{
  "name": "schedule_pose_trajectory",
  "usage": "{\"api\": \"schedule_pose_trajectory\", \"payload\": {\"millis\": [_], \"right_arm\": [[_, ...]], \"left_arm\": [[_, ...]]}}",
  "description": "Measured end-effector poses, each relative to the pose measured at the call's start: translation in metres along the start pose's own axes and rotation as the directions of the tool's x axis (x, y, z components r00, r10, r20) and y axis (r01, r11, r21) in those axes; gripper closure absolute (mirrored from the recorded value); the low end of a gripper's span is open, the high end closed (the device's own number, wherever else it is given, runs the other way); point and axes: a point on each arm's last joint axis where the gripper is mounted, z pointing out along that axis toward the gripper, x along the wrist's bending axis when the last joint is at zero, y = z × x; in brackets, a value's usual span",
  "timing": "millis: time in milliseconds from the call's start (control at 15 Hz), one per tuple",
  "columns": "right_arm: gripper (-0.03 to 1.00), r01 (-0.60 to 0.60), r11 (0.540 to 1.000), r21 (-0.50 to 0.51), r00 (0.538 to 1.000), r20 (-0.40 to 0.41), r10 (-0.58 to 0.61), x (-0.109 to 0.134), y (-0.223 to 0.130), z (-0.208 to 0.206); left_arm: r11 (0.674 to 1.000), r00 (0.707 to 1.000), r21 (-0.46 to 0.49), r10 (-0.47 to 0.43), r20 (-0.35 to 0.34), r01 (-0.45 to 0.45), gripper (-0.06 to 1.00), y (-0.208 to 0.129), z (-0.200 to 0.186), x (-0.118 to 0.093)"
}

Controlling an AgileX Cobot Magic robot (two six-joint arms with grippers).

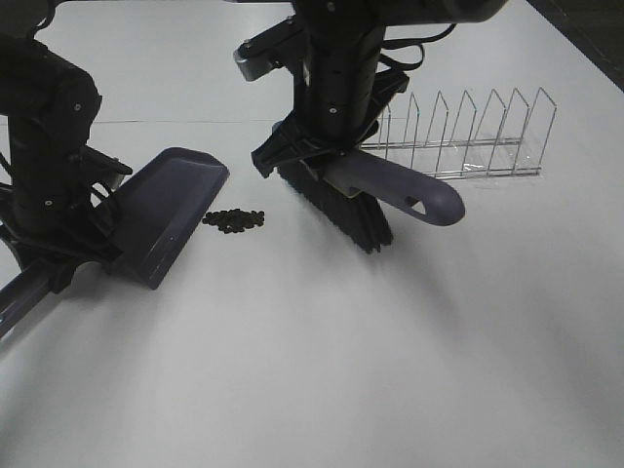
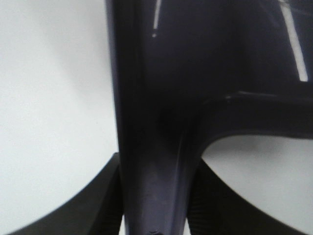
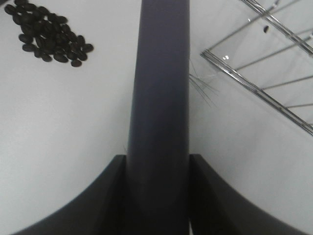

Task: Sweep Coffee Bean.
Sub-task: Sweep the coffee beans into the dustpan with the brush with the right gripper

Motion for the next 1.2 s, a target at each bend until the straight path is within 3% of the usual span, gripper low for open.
{"api": "schedule_pose_trajectory", "payload": {"millis": [333, 467, 800, 1200], "right_arm": [[0.66, 0.061, 0.997, 0.047, 0.997, 0.037, -0.063, 0.016, 0.025, 0.029], [0.66, 0.073, 0.997, 0.033, 0.997, 0.012, -0.074, 0.031, 0.034, 0.037], [0.66, -0.036, 0.999, 0.011, 0.981, -0.188, 0.037, 0.062, 0.035, 0.053], [0.66, -0.276, 0.960, -0.055, 0.875, -0.428, 0.227, 0.082, 0.049, 0.055]], "left_arm": [[1.000, 1.000, 0.009, 0.011, 0.027, -0.011, 0.62, -0.001, 0.000, -0.003], [1.000, 0.999, 0.016, 0.011, 0.030, -0.012, 0.62, -0.001, 0.000, -0.003], [1.000, 0.999, 0.022, 0.003, 0.046, -0.004, 0.62, -0.002, 0.001, -0.004], [0.999, 0.995, 0.028, -0.031, 0.094, 0.029, 0.62, -0.002, 0.000, -0.009]]}}
